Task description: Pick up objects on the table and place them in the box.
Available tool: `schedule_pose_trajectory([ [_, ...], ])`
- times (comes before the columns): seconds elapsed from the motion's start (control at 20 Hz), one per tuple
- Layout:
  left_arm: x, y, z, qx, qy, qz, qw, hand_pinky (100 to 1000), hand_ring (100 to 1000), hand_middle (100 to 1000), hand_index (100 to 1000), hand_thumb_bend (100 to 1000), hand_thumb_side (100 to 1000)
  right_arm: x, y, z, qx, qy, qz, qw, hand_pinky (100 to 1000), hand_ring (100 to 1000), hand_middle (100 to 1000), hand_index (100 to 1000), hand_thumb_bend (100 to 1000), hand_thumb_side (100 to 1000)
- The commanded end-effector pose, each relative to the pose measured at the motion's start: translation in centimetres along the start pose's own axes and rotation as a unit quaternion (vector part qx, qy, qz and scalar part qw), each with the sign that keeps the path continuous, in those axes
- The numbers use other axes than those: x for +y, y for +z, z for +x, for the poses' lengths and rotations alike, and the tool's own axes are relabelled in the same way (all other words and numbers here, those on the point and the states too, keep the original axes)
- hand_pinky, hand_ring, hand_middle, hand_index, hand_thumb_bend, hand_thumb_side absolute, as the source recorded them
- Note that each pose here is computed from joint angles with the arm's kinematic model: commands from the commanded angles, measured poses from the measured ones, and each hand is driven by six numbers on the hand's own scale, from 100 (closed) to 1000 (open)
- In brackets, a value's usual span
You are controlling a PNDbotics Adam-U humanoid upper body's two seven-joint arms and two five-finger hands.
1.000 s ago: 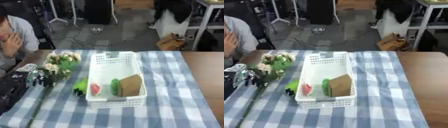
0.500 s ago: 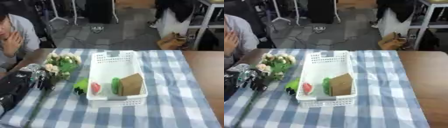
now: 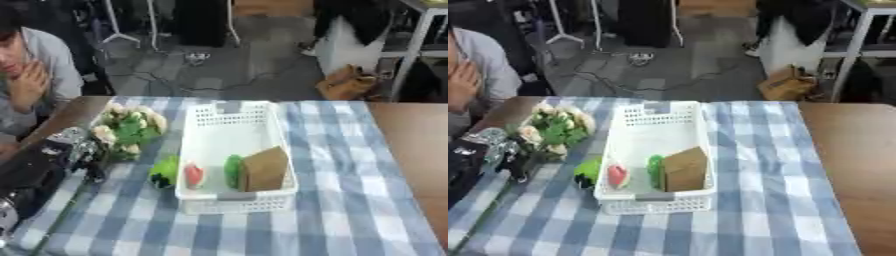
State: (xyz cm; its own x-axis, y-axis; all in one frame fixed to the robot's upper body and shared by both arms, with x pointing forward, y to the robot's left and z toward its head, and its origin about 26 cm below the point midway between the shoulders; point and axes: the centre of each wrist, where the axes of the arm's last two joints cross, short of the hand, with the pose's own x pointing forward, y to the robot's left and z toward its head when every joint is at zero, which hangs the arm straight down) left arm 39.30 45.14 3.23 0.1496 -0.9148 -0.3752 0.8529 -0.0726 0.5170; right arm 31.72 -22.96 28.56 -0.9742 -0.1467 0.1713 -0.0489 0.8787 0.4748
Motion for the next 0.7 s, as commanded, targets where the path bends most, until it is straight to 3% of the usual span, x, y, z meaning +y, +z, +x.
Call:
schedule_pose_trajectory([
  [0.05, 1.4, 0.8, -0.8, 0.009, 0.012, 0.03, 0.999, 100, 211, 121, 356, 100, 244, 0.5, -0.5, 0.5, -0.01, -0.01, 0.007, 1.0, 539, 515, 422, 468, 100, 544],
  [0.35, 1.6, 1.0, -0.5, 0.005, 0.033, 0.055, 0.998, 100, 105, 100, 337, 100, 250, 0.5, -0.4, 0.4, -0.008, -0.01, 0.007, 1.0, 539, 515, 421, 467, 100, 546],
  [0.7, 3.0, 2.1, -0.4, -0.018, 0.049, 0.051, 0.997, 100, 100, 100, 328, 100, 253, 0.4, -0.4, 0.4, -0.007, -0.008, 0.006, 1.0, 538, 514, 419, 466, 100, 545],
])
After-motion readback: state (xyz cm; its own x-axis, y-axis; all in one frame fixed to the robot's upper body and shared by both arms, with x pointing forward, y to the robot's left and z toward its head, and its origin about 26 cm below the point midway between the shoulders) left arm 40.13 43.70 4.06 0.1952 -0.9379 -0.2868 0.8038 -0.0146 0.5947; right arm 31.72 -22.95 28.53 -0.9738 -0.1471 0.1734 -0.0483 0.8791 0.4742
